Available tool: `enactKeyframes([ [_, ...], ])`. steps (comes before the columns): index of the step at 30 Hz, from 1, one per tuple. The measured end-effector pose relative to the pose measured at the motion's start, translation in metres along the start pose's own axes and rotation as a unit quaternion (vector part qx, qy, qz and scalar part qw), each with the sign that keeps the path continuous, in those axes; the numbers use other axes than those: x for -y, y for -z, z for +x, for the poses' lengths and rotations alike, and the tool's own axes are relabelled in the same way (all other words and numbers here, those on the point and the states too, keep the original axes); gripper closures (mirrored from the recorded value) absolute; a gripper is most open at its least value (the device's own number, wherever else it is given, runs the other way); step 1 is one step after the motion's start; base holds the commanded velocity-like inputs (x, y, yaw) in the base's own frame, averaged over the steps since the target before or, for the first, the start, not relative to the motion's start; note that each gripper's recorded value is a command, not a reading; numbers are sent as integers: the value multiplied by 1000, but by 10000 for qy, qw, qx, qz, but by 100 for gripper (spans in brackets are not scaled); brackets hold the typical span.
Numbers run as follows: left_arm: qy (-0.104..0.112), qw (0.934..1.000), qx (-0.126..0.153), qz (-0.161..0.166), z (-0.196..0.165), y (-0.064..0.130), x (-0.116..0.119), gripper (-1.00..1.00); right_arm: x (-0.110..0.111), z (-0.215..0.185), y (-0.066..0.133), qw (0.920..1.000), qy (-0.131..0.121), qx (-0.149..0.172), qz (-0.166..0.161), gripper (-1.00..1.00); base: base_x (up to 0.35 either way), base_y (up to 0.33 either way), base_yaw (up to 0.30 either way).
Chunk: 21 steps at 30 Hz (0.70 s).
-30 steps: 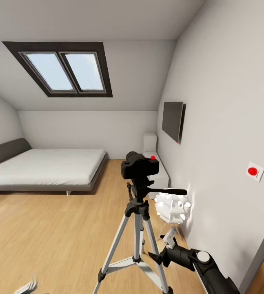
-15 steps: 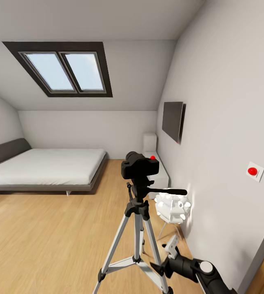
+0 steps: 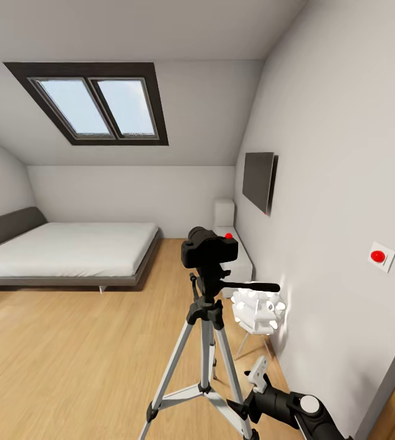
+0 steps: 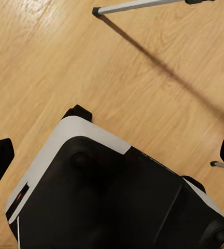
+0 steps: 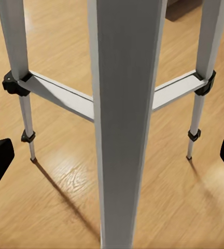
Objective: Attach the digital camera to the camera tripod in the bedroom.
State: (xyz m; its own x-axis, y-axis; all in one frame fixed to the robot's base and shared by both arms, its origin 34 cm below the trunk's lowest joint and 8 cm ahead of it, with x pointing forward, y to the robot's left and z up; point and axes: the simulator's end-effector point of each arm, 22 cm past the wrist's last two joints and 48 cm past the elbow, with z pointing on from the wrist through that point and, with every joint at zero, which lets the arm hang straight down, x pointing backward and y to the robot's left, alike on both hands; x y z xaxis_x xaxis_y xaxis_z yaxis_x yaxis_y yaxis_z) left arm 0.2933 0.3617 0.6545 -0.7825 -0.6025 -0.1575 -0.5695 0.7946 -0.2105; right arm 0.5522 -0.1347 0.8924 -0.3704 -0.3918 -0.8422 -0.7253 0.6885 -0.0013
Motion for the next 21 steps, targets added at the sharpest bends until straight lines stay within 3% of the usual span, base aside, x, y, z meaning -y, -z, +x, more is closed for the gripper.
enactKeyframes([
  [7,5,9998,-138,135,21,-6,21,-100,-2,12,0,9999,-69,-105,-25,-100,0,0,0],
  [11,6,9993,-257,281,39,-10,43,-100,-7,39,-1,9991,-258,-323,-74,-100,0,0,0],
  [21,16,9987,-338,391,52,-13,60,-100,12,92,8,9966,-382,-627,369,-100,0,0,0],
])
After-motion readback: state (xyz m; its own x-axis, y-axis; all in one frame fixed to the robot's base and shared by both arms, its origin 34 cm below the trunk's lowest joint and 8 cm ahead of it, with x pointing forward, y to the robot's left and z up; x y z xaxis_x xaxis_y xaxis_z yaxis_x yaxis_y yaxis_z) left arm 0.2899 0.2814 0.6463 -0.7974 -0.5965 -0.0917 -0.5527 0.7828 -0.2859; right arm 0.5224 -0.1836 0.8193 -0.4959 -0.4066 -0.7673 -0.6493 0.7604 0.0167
